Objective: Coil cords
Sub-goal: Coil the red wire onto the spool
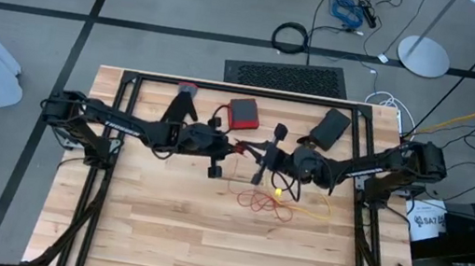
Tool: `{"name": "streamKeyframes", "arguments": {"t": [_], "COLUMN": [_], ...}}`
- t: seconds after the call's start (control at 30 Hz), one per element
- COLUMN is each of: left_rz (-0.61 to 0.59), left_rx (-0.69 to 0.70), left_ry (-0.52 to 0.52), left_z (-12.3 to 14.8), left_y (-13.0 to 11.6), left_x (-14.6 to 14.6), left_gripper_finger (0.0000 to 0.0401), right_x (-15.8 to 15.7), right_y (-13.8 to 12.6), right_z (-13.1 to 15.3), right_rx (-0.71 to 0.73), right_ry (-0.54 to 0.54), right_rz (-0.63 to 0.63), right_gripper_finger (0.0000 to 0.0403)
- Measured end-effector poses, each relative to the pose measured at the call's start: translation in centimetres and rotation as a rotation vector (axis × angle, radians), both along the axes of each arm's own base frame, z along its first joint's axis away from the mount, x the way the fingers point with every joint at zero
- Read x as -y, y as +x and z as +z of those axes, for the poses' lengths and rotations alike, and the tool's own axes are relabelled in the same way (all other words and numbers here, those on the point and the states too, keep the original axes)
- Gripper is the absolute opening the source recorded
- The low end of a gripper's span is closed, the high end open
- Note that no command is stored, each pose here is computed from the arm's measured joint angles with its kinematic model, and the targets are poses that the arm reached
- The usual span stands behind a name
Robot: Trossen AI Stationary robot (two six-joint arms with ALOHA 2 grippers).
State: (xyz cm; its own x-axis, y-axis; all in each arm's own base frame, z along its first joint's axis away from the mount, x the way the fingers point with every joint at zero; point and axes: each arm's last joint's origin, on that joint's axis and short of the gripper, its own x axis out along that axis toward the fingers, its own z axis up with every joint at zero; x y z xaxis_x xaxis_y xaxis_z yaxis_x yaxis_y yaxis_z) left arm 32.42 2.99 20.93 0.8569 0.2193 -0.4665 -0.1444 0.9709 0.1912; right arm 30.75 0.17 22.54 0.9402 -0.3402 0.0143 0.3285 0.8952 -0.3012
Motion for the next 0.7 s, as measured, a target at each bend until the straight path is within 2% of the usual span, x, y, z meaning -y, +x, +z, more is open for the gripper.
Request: {"name": "streamKeyframes", "arguments": {"t": [0.37, 0.7], "left_rz": [0.043, 0.075], "left_rx": [0.164, 0.347], "left_ry": [0.005, 0.008], "left_z": [-0.7, -1.5], "left_y": [-0.6, -1.9], "left_x": [0.0, 0.6], "left_gripper_finger": [0.0036, 0.0037], "right_x": [-0.4, -0.9], "right_y": [-0.3, -0.5], "right_z": [1.1, 2.0], "right_rx": [0.077, 0.142], "right_ry": [-0.066, -0.120], "right_rz": [-0.125, -0.159], "right_gripper_finger": [0.0000, 0.0000]}}
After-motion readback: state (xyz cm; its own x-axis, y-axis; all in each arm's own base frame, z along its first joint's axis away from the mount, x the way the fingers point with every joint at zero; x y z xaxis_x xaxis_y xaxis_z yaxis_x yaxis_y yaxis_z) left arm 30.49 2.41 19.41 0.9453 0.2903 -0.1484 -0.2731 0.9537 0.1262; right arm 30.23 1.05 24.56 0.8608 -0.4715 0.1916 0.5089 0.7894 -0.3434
